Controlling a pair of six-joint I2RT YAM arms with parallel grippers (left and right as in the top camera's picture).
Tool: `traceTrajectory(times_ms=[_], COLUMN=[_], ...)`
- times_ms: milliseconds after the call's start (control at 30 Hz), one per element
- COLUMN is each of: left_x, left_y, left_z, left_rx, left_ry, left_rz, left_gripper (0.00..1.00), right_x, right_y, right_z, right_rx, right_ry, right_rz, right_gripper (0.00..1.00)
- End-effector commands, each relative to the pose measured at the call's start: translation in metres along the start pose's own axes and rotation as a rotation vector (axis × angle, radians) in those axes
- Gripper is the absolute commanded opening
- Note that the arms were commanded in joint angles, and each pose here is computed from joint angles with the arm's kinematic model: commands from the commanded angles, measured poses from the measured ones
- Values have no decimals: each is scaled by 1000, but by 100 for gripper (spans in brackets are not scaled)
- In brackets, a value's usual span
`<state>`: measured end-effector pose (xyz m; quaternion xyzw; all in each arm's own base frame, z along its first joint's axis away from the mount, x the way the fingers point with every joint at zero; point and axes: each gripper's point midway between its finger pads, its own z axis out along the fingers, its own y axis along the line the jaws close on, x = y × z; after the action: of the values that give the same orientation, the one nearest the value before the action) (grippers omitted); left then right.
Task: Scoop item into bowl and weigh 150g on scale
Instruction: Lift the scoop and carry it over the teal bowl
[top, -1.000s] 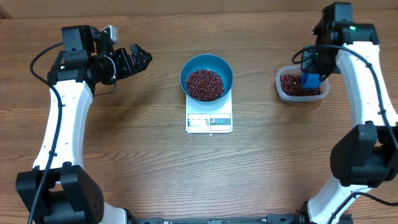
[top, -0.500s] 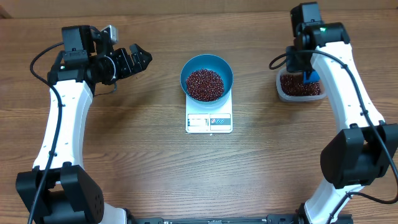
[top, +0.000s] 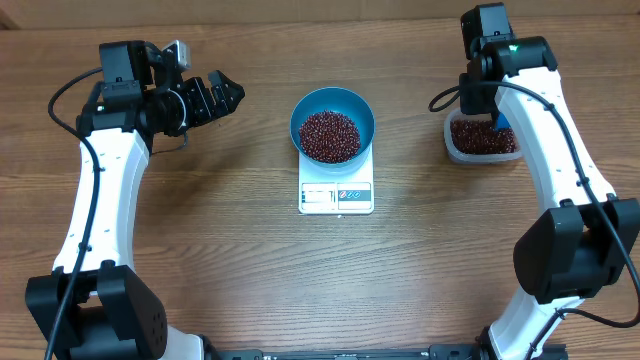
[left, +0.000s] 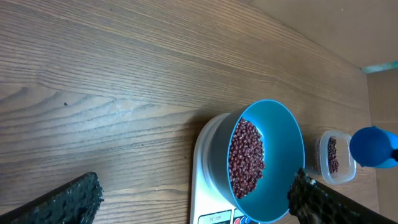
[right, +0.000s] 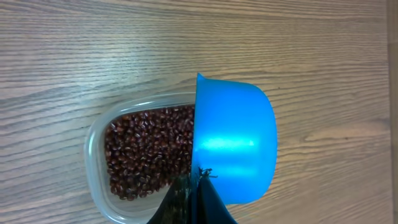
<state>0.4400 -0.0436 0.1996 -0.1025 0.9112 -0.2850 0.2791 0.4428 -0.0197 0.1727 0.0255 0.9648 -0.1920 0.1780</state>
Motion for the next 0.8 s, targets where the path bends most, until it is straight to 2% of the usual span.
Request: traceTrajectory(times_ms=[0, 133, 200, 333, 533, 767], left_x=[-7, -7, -7, -7, -7, -7], left_y=[-13, -13, -13, -13, -13, -13], left_z=[-8, -8, -8, -8, -8, -8], left_rx=[11, 11, 11, 11, 11, 11], left_ry=[-30, -30, -30, -30, -30, -30], left_rz=[43, 43, 43, 43, 43, 43], left_gripper=[99, 100, 100, 100, 99, 100], right_x=[-12, -21, -28, -49, -80, -85], right_y=[17, 62, 72, 69, 63, 85], right_z=[-15, -28, -34, -48, -95, -123], right_rx=[-134, -406, -474, -490, -560, -745], right_ry=[-50, -76, -100, -174, -298, -326], right_rz=[33, 37, 53, 103, 105, 75], right_gripper=[4, 4, 4, 4, 4, 4])
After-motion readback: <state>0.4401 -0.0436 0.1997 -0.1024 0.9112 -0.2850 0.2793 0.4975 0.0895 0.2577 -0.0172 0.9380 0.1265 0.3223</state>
